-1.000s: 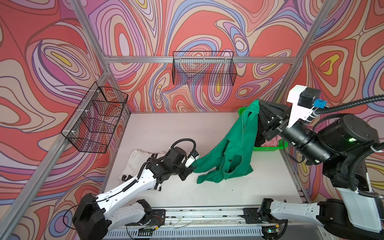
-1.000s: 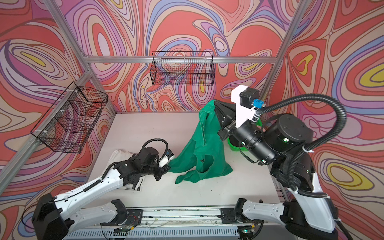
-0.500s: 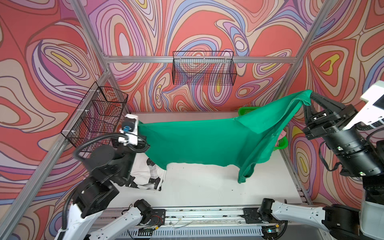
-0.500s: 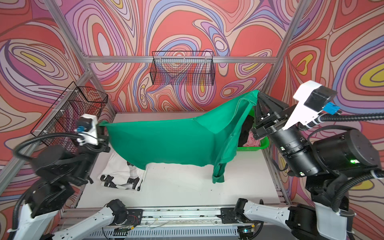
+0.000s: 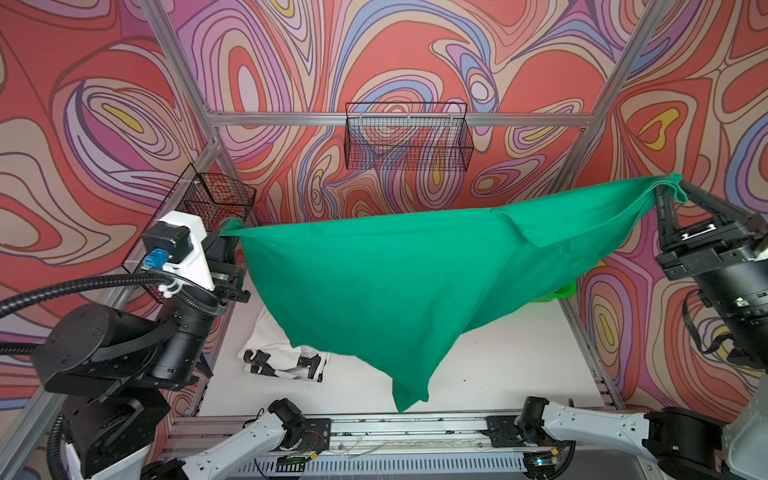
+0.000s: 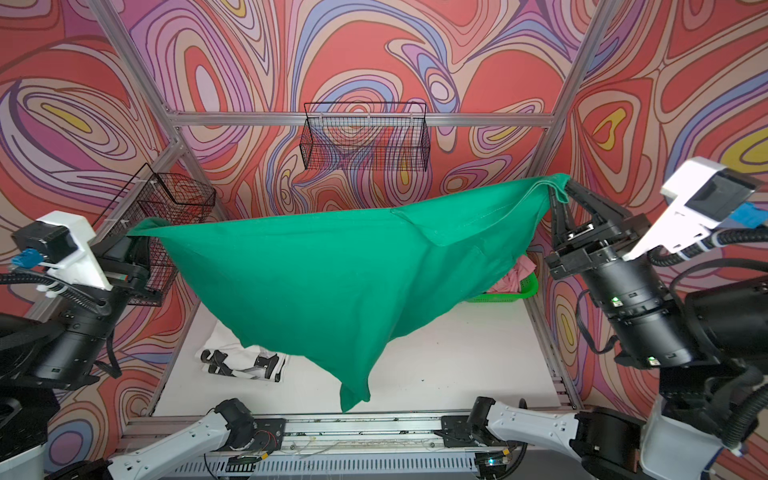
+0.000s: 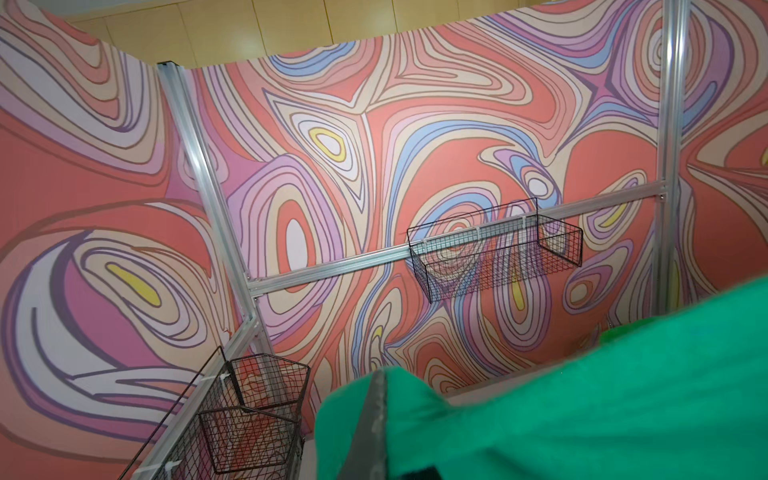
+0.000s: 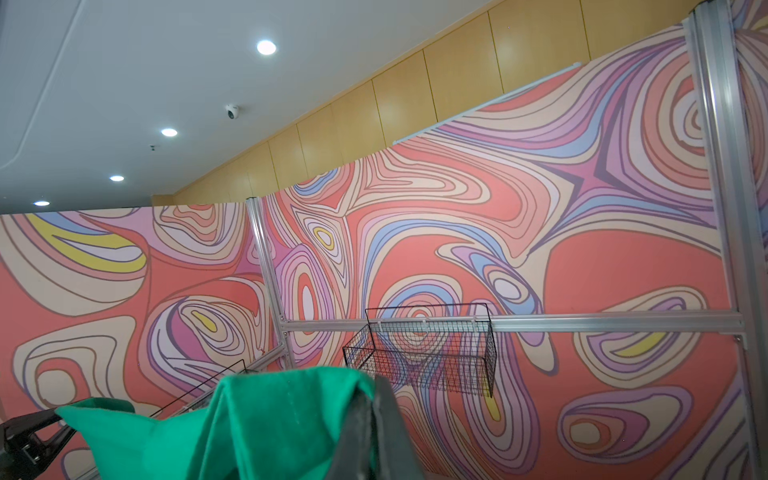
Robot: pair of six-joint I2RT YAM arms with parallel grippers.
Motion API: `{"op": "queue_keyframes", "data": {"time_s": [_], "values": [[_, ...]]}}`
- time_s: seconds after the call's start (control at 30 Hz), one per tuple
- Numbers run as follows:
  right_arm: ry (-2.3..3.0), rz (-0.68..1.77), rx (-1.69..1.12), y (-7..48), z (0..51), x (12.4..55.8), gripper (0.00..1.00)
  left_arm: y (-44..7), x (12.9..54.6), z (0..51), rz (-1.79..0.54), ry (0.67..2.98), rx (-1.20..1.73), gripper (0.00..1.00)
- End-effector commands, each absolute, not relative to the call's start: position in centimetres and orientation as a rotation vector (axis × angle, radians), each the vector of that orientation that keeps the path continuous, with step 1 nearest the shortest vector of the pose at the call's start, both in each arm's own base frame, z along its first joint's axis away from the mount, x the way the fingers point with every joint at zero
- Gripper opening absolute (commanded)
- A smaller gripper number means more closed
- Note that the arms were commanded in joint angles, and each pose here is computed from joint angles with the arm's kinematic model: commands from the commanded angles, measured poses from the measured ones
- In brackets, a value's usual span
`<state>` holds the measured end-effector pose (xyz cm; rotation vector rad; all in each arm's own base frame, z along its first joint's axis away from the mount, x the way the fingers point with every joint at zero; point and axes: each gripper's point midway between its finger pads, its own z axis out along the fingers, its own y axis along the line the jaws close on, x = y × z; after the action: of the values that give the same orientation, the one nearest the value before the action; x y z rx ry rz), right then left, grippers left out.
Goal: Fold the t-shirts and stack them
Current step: 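Raise and stretch the green t-shirt wide between both grippers, shaking it out, then lay the green t-shirt flat on the table with both grippers and release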
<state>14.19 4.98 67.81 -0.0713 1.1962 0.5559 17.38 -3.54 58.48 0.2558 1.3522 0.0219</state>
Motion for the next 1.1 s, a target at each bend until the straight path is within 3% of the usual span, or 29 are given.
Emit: {"op": "queue_keyframes", "data": {"time_s": [0.0,0.2,0.4,0.5,0.63,0.83,1.07], "values": [[1.265,0.422,0.063,3.7,65.7,16.4,0.00,-6.5,20.7,53.8,0.064,1.504,0.372,0.00],[1.438,0.064,-0.018,9.6,59.0,21.2,0.00,-11.5,28.1,43.5,0.167,1.740,0.528,0.00],[1.478,-0.094,-0.071,13.3,54.0,25.1,0.00,-12.9,36.0,32.2,0.156,2.027,0.487,0.00],[1.647,-0.057,-0.070,11.7,47.8,32.4,0.00,-13.6,38.7,28.8,0.166,2.110,0.474,0.00],[1.700,0.009,-0.060,12.5,42.8,35.9,0.00,-13.8,41.5,24.2,0.149,2.218,0.472,0.00],[1.882,0.145,0.078,9.6,35.1,44.7,0.00,-13.0,45.3,18.2,0.204,2.352,0.467,0.00],[1.982,0.105,0.148,7.8,29.1,50.8,0.00,-13.0,49.0,13.1,0.295,2.476,0.515,0.00]]}}
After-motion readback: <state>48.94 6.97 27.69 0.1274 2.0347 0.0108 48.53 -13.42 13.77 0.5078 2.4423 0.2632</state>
